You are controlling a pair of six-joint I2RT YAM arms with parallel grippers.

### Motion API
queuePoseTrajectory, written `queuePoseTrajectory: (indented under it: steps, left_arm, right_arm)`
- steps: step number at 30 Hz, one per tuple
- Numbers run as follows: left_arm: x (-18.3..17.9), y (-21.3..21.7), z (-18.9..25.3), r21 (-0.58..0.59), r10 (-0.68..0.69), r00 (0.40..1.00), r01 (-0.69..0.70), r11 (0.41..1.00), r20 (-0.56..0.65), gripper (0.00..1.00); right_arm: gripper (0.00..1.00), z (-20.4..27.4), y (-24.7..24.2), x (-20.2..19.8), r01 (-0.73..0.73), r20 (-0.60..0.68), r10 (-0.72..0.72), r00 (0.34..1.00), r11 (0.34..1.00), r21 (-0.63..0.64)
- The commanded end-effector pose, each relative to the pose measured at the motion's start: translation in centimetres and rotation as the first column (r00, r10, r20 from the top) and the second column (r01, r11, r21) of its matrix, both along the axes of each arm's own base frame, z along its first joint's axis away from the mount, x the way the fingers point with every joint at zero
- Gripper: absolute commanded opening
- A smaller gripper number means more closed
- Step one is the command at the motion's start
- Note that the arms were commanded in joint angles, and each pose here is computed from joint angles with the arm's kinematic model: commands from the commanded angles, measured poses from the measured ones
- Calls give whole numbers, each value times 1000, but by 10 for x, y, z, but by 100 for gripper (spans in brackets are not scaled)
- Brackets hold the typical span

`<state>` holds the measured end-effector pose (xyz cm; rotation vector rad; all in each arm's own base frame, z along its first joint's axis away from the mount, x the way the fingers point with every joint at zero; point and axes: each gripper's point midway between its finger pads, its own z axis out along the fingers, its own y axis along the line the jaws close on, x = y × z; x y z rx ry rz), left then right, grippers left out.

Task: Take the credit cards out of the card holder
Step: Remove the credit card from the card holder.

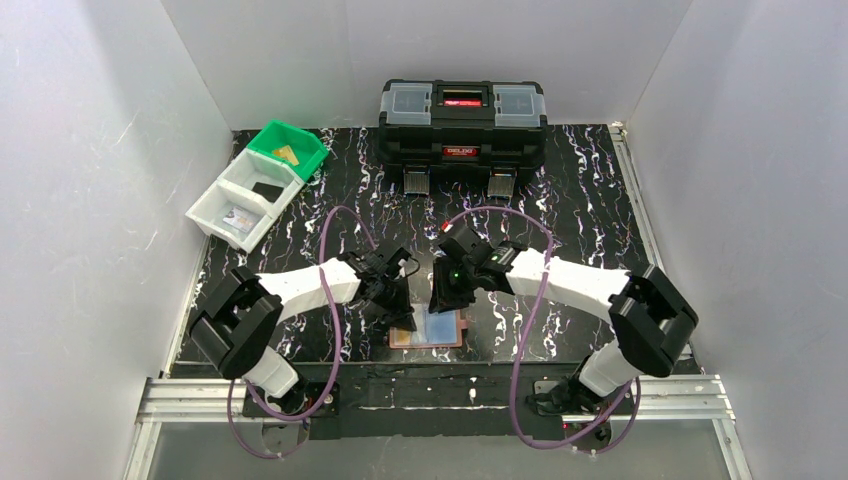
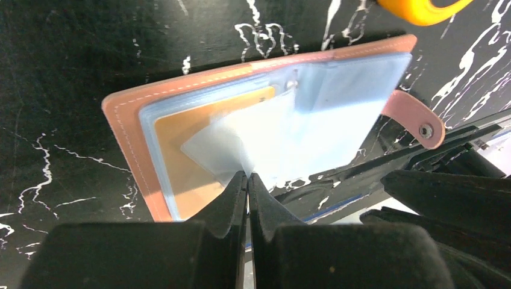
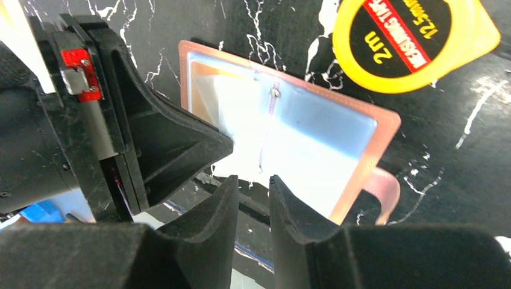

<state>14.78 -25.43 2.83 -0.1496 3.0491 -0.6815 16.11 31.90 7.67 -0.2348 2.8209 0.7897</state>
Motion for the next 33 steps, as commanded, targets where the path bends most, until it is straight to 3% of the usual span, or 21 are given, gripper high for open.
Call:
queuePoseTrajectory:
  steps: [1,24,33]
  left_arm:
    - [8,-8,17,8,-18,998,18,1000,59,0]
    - [21,-74,21,-5,-145,987,145,989,72,31]
    - [24,-84,32,-31,-157,984,160,987,82,36]
  right_arm:
    - [33,3,-22,2,31,30,-29,999,997,-67]
    - [33,9,-69,-6,124,61,-118,991,988,-88]
    - [31,16,-84,-5,195,103,-186,977,978,-77]
